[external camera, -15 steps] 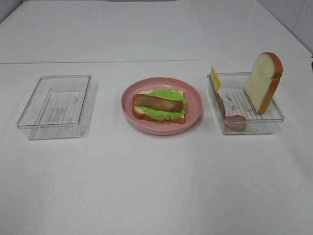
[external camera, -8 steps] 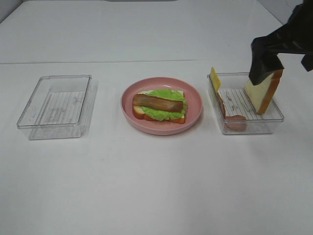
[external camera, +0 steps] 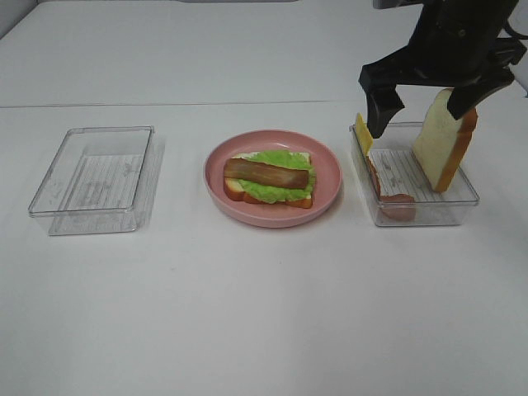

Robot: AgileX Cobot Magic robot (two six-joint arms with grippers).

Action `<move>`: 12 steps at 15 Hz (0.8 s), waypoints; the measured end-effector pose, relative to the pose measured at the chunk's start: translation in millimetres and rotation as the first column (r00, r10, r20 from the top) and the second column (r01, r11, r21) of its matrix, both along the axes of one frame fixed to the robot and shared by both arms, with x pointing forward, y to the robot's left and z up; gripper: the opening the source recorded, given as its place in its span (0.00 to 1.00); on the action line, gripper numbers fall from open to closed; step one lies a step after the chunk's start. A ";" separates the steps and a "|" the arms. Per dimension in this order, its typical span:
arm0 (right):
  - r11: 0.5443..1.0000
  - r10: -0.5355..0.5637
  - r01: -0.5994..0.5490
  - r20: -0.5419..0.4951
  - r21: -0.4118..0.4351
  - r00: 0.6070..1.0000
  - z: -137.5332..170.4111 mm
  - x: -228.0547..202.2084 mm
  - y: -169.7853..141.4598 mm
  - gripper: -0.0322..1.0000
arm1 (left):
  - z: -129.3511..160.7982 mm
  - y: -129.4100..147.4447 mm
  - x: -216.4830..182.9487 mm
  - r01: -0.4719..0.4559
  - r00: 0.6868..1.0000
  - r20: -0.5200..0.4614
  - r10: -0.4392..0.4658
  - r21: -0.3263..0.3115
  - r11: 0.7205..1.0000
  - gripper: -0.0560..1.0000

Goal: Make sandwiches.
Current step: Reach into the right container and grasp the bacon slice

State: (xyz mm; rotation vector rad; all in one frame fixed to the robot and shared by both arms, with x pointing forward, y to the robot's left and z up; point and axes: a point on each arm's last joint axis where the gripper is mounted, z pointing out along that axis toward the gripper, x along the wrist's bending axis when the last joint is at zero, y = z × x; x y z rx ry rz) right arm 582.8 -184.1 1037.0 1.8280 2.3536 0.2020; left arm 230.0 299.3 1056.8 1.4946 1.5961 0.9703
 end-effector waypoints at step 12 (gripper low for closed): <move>0.999 -0.025 0.028 -0.063 0.036 0.998 -70.8 30.5 15.4 0.98 | 0.0 0.0 0.0 0.000 1.000 0.000 0.000 0.000 1.000 0.98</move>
